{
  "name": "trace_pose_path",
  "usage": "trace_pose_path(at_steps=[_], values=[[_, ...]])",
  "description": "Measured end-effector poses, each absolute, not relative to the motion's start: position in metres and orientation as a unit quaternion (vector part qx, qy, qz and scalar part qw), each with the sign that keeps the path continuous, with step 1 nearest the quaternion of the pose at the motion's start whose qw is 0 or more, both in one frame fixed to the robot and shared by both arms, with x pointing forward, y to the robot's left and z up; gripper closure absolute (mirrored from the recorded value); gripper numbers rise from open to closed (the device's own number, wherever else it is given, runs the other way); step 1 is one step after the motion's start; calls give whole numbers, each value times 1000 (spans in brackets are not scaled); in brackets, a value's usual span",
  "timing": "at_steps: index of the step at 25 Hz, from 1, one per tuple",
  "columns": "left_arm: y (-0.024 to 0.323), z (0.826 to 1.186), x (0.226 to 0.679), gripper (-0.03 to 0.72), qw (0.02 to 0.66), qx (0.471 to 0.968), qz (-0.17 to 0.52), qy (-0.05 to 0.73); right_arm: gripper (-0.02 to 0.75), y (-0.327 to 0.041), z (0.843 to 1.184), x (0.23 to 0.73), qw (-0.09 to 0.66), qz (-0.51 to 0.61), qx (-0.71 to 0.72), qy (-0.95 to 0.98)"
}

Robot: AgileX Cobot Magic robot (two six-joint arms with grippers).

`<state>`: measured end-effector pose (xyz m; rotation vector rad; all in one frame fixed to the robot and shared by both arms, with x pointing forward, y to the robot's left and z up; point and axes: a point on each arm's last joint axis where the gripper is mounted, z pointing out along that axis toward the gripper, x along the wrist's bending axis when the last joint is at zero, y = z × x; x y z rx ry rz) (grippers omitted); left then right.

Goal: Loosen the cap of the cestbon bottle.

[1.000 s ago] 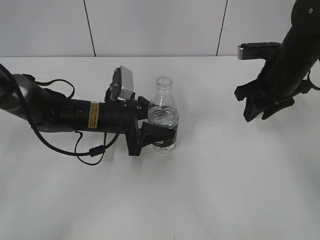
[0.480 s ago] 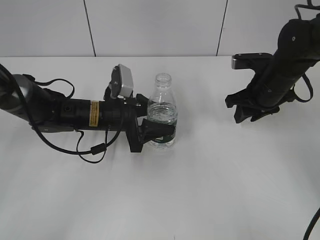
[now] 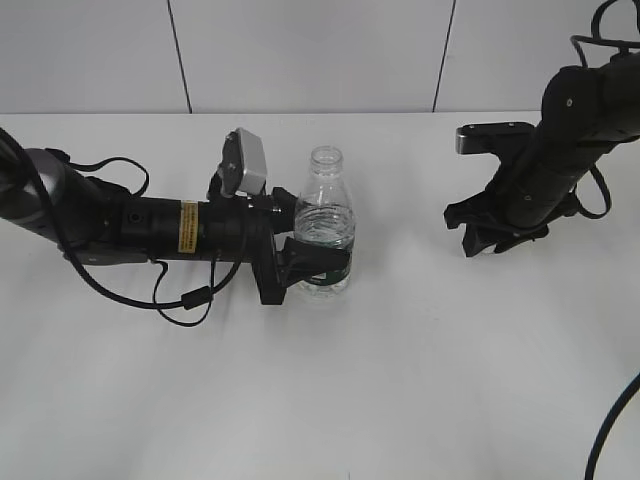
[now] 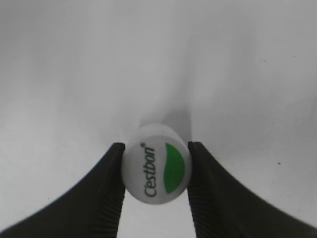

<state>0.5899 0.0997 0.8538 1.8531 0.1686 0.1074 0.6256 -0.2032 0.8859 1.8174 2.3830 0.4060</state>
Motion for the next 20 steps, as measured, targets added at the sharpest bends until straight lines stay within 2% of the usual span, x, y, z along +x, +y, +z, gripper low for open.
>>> trace_pose_path(at_steps=[12, 15, 18, 20], values=[[100, 854, 590, 276, 597, 798, 47, 73, 430, -203, 886, 627, 63, 137, 599, 786], [100, 854, 590, 276, 597, 798, 47, 73, 349, -203, 886, 625, 58, 133, 599, 788], [100, 854, 590, 276, 597, 798, 47, 73, 213, -203, 886, 625, 55, 130, 598, 789], [100, 854, 590, 276, 596, 798, 47, 74, 168, -203, 886, 624, 54, 129, 598, 789]])
